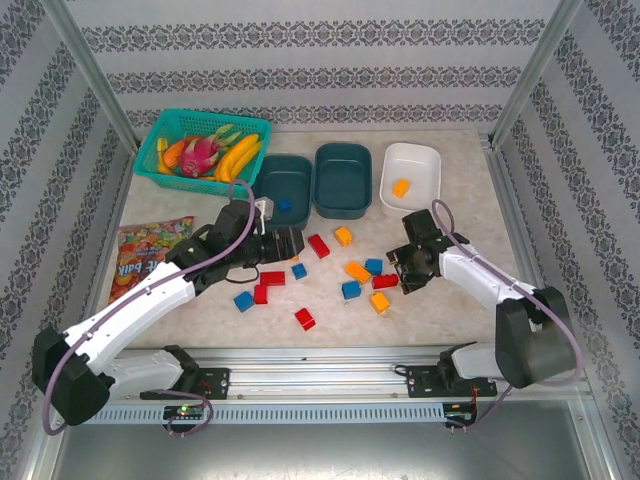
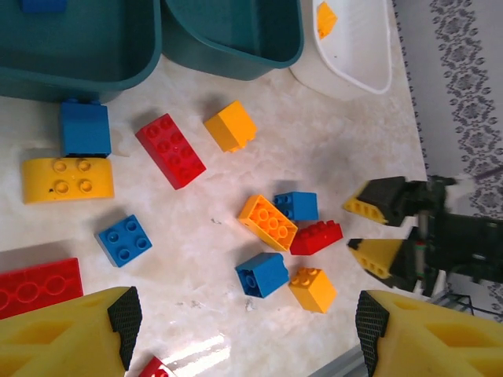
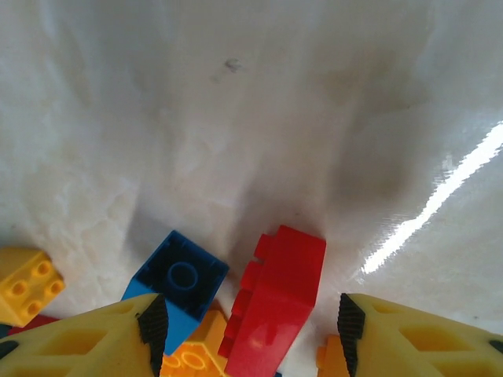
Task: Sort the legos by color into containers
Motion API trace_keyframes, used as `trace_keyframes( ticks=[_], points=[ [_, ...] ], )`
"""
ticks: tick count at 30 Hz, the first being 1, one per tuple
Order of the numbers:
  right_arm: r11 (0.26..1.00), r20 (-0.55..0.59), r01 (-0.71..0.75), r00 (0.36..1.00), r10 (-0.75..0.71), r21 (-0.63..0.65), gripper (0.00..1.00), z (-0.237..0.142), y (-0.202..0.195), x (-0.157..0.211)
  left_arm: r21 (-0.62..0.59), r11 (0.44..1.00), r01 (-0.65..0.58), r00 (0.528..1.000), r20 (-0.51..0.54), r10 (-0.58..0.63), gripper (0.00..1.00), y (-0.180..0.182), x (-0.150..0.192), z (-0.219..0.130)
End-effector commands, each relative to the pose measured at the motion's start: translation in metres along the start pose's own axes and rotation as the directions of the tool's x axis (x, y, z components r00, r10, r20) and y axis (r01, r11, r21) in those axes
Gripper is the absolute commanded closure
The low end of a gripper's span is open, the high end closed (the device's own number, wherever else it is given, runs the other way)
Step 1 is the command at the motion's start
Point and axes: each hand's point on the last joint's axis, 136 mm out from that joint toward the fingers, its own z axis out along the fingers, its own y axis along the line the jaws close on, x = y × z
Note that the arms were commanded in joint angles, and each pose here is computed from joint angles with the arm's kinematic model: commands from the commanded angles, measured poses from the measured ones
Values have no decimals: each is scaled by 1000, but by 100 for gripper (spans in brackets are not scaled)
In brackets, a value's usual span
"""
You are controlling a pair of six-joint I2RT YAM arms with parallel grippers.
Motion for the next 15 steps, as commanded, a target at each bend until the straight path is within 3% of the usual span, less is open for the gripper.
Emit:
trace_keyframes(
  ticks=[1,15],
  points=[
    [997,-45,-81,996,81,-3,39,10,3,5,7,1000,11,999,43,-11,25,-5,-4,-6],
    [984,-33,-161,986,164,75,58,33,-14,3,10,1000,-1,999,42,0,26,-8,2,-10]
  ],
)
